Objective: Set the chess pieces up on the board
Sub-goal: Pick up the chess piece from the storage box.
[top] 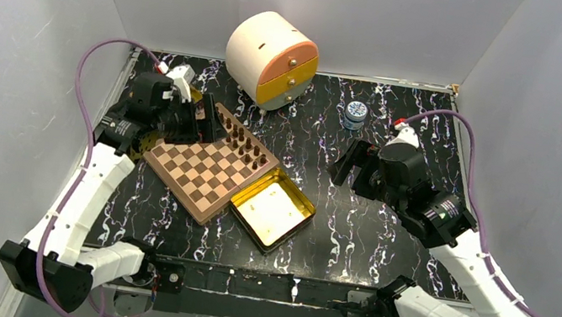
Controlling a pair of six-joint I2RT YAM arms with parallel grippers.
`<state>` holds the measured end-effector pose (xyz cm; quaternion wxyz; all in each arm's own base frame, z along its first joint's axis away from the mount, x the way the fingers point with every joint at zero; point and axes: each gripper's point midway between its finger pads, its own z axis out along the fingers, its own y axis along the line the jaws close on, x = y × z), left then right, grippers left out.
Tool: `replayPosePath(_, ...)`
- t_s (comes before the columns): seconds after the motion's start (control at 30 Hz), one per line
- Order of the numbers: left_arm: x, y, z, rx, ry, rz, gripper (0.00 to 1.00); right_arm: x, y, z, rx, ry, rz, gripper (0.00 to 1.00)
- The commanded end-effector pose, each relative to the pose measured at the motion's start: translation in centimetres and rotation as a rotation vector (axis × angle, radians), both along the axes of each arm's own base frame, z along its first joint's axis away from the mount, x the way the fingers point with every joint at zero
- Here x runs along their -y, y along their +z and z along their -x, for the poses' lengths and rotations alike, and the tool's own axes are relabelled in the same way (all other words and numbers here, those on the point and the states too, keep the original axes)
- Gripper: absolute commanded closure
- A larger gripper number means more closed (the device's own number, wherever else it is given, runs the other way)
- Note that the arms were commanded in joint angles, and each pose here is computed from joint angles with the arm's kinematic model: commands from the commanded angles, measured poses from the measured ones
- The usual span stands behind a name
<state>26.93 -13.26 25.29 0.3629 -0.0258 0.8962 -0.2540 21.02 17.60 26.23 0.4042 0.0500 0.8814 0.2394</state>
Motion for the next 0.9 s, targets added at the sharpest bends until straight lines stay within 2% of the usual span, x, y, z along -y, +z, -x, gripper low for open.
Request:
replayPosePath(0.0, -4.6, 1.7, -2.3, 0.064, 0.182, -0.214, 0.07, -0.5, 2.4, 0.2, 0.069, 0.035, -0.057, 0.01)
replayPosePath(0.07, -6.6, 2.4, -3.6, 0.091, 0.275, -0.300, 0.12, -0.8, 2.5, 0.6, 0.079, 0.073, -0.063, 0.01)
replayPosePath(0.17, -8.2, 3.1, -6.0, 0.154, 0.352, -0.374, 0.25, -1.7, 2.9, 1.6, 0.116, 0.179, -0.084, 0.01)
replayPosePath(0.27, -10.0, 2.4, -8.7, 0.169, 0.443, -0.469, 0.28, -2.7, 3.2, 2.6, 0.175, 0.289, -0.111, 0.01)
replayPosePath(0.57, -13.0, -2.0, -16.6, 0.060, 0.501, -0.561, 0.61, -2.7, 2.8, 2.4, 0.195, 0.304, -0.089, 0.01)
replayPosePath(0.87, -16.2, -6.9, -23.5, -0.038, 0.555, -0.499, 0.65, -3.3, 2.0, 1.8, 0.186, 0.311, -0.076, 0.01)
